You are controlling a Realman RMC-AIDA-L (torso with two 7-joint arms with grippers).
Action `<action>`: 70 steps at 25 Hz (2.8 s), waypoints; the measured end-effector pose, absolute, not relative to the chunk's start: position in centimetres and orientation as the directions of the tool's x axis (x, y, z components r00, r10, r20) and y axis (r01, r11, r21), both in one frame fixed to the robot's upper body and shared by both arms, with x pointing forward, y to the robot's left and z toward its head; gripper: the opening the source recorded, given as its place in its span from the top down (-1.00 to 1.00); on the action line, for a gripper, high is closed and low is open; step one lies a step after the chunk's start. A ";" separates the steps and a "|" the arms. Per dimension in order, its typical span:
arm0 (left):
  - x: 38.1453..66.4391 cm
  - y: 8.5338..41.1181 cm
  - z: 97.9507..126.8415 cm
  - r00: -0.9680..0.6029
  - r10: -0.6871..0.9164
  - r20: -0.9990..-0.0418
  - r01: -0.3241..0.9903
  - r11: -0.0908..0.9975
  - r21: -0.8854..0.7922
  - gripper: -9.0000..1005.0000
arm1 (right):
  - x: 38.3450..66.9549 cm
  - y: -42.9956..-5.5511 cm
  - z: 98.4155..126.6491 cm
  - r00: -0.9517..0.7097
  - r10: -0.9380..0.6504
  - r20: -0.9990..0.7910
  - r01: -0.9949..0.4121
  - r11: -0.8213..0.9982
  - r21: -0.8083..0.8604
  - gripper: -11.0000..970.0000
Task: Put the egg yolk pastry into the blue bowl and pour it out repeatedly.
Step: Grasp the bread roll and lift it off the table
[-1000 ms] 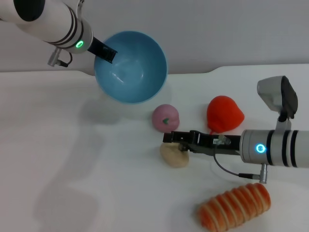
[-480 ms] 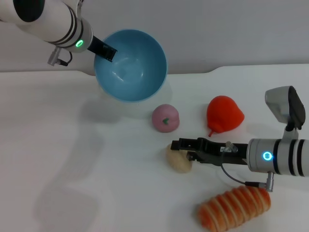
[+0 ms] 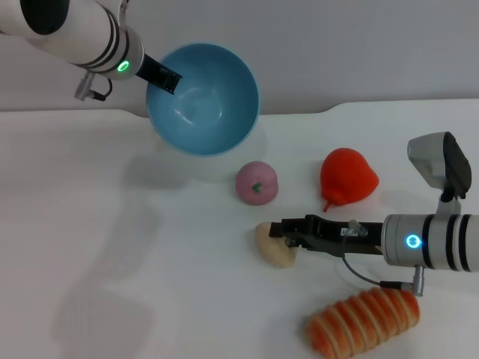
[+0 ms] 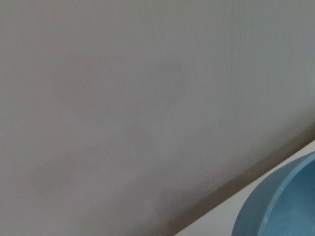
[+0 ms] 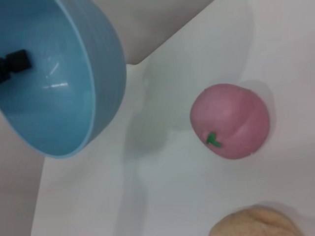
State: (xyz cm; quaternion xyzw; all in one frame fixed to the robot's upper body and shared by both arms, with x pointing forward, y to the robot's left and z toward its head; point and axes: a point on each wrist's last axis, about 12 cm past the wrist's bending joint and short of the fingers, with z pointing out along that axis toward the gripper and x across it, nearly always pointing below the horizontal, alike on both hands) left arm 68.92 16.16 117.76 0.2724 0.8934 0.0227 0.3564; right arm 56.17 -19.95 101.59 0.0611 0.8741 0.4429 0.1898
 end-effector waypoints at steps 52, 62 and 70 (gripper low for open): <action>69.0 16.1 117.4 -0.597 0.509 -0.620 0.476 0.847 0.238 0.99 | 58.0 -21.6 103.0 -0.931 0.292 -0.218 0.023 0.643 0.765 -0.18; 69.0 16.2 117.4 -0.592 0.508 -0.626 0.473 0.848 0.241 0.98 | 59.0 -20.1 103.1 -0.917 0.285 -0.280 -0.015 0.675 0.737 -0.18; 69.1 16.2 117.4 -0.584 0.506 -0.635 0.470 0.848 0.243 0.98 | 59.3 -19.1 102.9 -0.916 0.258 -0.308 -0.039 0.706 0.707 -0.18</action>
